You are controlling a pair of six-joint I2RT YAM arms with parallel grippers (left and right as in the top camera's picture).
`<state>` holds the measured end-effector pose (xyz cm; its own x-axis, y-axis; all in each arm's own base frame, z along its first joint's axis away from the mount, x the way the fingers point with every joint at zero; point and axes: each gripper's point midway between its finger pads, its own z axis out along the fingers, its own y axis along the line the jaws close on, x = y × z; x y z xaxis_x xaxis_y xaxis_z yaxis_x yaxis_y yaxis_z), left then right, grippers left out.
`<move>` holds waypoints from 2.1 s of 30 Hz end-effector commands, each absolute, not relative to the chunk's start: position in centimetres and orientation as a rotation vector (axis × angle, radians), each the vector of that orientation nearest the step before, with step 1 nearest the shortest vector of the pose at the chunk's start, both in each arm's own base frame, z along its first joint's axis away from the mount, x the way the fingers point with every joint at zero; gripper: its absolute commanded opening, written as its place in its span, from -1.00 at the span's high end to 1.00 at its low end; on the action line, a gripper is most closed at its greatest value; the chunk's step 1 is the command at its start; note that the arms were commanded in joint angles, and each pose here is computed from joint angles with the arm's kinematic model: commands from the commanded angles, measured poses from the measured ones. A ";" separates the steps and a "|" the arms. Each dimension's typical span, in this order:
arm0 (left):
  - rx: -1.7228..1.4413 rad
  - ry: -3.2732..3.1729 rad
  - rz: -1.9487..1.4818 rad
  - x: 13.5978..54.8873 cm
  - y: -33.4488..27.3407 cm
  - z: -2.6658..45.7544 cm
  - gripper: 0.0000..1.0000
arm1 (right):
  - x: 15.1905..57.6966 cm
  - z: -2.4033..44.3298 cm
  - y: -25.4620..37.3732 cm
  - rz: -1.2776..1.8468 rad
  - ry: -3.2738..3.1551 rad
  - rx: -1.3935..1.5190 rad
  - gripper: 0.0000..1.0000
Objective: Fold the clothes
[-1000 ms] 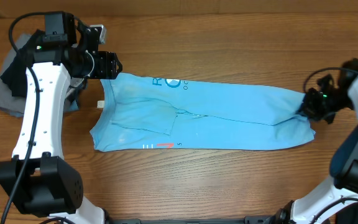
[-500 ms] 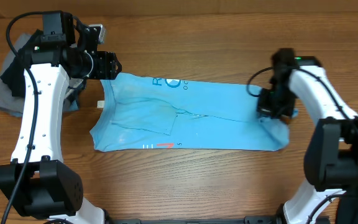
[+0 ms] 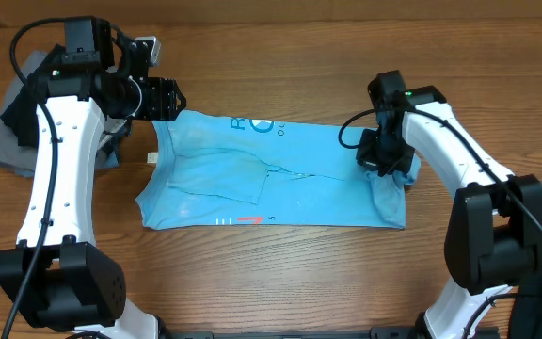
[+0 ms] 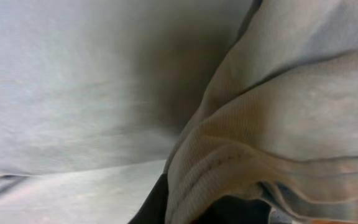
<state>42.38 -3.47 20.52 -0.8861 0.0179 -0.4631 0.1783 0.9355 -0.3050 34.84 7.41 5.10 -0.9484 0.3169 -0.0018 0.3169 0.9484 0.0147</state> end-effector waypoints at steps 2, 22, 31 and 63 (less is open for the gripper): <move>0.192 2.564 -0.480 42.4 -3.7 22.7 -0.33 | 35.1 5.9 8.5 0.027 3.061 0.478 0.54; 0.194 2.602 -0.488 41.5 -3.7 22.2 -0.33 | 35.9 7.7 2.4 0.279 3.023 0.635 0.40; 0.198 2.582 -0.483 41.1 -3.8 23.2 -0.33 | 34.7 6.5 -1.6 0.333 3.018 0.803 -0.22; 0.192 2.586 -0.487 40.6 -3.9 23.6 -0.32 | 41.8 10.5 10.0 1.313 2.514 0.360 0.23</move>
